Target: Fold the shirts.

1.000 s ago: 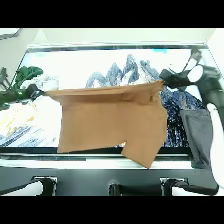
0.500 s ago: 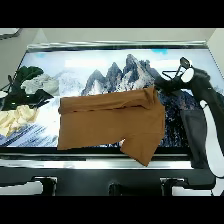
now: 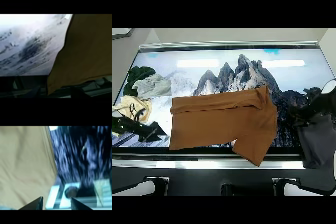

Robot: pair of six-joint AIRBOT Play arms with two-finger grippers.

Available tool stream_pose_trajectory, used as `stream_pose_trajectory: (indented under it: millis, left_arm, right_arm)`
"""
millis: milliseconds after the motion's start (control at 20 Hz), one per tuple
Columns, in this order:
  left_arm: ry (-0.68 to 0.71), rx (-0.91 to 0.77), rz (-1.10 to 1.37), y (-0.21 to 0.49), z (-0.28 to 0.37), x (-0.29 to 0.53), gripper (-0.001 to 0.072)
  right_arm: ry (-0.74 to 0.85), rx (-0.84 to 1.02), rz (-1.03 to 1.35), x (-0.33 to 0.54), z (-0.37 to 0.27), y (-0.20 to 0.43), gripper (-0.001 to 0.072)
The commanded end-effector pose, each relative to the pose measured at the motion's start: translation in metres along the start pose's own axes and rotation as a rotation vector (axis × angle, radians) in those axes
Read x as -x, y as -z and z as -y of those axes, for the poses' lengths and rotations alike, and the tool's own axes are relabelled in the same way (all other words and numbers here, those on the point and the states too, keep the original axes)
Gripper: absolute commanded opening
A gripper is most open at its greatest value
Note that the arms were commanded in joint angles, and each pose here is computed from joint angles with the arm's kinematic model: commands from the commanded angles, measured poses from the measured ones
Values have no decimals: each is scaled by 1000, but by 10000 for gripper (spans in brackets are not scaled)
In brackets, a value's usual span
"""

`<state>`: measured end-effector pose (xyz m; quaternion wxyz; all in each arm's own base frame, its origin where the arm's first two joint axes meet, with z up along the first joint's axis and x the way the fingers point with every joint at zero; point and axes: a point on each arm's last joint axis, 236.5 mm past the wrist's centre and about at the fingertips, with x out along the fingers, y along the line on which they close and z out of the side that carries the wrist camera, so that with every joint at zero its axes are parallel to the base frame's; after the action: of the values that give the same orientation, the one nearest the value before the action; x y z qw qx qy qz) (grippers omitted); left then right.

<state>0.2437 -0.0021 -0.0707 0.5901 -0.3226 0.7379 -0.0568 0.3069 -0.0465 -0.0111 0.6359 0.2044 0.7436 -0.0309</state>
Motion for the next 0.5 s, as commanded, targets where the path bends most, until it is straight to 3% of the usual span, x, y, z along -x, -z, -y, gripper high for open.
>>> stream_pose_trajectory:
  millis: [0, 250, 350, 450]
  left_arm:
    - [-10, 30, -69, 39, -17, -33, 431]
    - [5, 22, -13, 28, -14, -42, 423]
    - [13, 19, 31, 17, -9, -43, 317]
    - [36, 19, 51, 12, -1, -45, 315]
  right_arm:
    - [-15, -4, -43, -20, 10, 25, 444]
    - [-15, 13, -30, -23, 11, 23, 444]
    - [-15, 13, -27, -23, 11, 22, 444]
    - [-15, 13, -26, -23, 11, 22, 444]
